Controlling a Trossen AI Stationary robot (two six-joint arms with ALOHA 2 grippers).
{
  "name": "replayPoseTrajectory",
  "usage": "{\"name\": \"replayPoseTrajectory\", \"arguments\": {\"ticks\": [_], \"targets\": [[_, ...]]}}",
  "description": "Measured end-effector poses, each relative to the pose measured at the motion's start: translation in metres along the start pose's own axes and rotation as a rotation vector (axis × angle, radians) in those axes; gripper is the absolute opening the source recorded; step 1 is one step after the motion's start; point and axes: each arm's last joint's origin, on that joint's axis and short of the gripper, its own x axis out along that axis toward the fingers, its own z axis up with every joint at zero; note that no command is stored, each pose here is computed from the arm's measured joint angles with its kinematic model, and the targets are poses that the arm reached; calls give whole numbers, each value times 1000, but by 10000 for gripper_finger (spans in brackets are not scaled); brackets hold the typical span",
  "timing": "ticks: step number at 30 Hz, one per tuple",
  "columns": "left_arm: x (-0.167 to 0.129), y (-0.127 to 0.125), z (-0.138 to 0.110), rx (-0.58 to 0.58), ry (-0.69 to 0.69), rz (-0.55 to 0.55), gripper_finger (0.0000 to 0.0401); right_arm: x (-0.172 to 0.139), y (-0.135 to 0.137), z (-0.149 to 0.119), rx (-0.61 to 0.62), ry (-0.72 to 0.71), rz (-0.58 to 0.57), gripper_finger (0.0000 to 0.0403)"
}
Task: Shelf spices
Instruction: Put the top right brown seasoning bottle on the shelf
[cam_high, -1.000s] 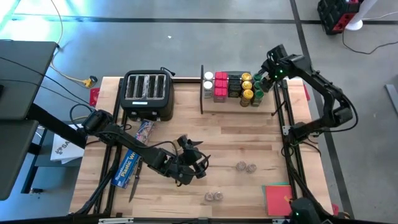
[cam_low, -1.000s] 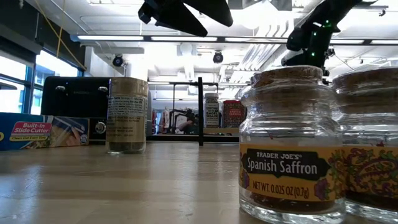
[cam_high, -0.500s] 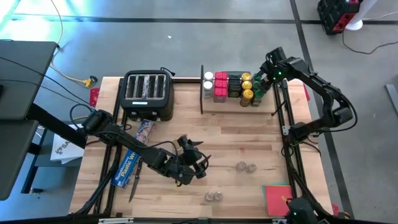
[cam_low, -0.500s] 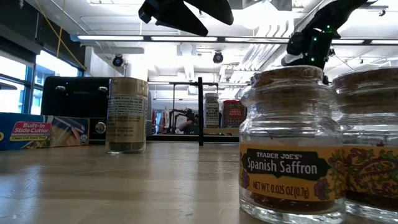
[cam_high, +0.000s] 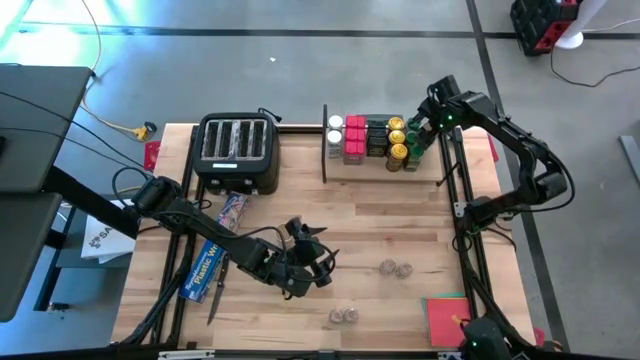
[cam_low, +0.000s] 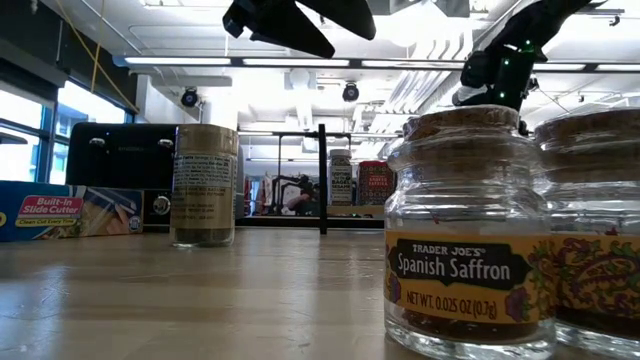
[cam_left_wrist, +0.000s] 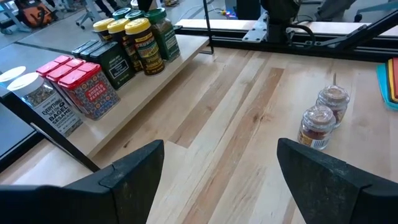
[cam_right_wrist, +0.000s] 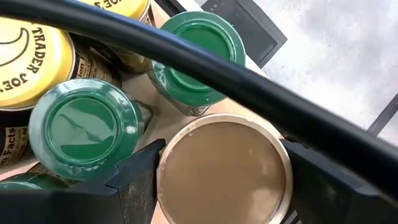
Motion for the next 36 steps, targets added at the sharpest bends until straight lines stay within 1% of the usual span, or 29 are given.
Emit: {"name": "replayPoseTrajectory", "arguments": {"ticks": [6, 9, 21, 25, 36], "targets": [[0, 0, 0, -5, -3, -1, 307, 0, 0, -1, -68, 10, 3, 290], [0, 0, 0, -4, -3, -1, 307, 0, 1, -2, -81, 19, 7, 290], [0, 0, 0, -4, -1, -3, 307, -1, 1, -1, -47, 8, 14, 291], [0, -1, 0, -4, 8, -24, 307, -1, 0, -1, -50, 6, 7, 291], [0, -1, 1, 8, 4, -27, 307, -1, 0, 0, -55, 5, 2, 292]]}}
